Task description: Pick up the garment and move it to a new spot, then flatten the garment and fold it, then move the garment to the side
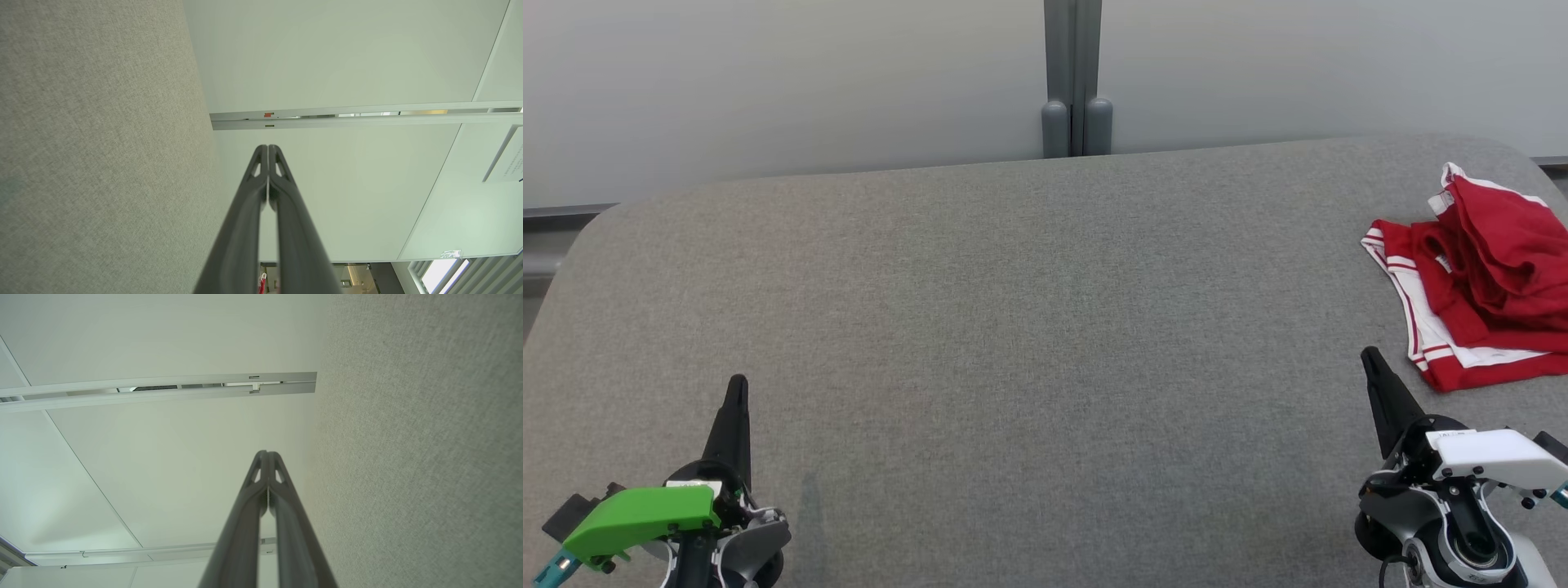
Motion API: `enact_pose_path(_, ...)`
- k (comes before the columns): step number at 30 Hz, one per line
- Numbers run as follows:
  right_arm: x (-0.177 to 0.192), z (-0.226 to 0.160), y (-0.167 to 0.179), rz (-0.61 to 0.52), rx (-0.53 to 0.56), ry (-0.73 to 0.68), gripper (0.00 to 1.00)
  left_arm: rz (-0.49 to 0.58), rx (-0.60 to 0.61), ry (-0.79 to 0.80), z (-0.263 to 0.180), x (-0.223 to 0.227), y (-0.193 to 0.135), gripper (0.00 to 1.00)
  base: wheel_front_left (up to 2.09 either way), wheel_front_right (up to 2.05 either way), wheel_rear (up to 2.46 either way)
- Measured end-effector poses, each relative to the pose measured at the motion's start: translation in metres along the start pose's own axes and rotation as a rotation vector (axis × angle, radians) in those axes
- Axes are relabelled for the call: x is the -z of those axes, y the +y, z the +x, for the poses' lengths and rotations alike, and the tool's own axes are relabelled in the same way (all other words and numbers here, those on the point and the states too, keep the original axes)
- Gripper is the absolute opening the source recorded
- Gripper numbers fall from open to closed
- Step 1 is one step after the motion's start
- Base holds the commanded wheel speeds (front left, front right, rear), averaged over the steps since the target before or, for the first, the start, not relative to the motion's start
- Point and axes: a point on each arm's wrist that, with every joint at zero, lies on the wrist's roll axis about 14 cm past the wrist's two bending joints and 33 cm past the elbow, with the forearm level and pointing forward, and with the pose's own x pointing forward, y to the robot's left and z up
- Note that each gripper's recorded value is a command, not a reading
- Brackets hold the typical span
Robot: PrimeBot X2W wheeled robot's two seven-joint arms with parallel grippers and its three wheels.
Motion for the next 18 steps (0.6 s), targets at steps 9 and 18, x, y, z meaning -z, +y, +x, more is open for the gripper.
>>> enact_pose_path(9, 0.0, 0.0, 0.0001, 0.0, 0.0, 0.0, 0.0, 0.0, 0.0, 0.0, 0.0, 0.0, -0.0001, 0.0, 0.0, 0.0, 0.0)
enact_pose_path(18, 0.0, 0.0, 0.0001, 0.0, 0.0, 0.0, 0.0, 0.0, 0.0, 0.0, 0.0, -0.0001, -0.0001, 0.0, 0.0, 0.0, 0.0)
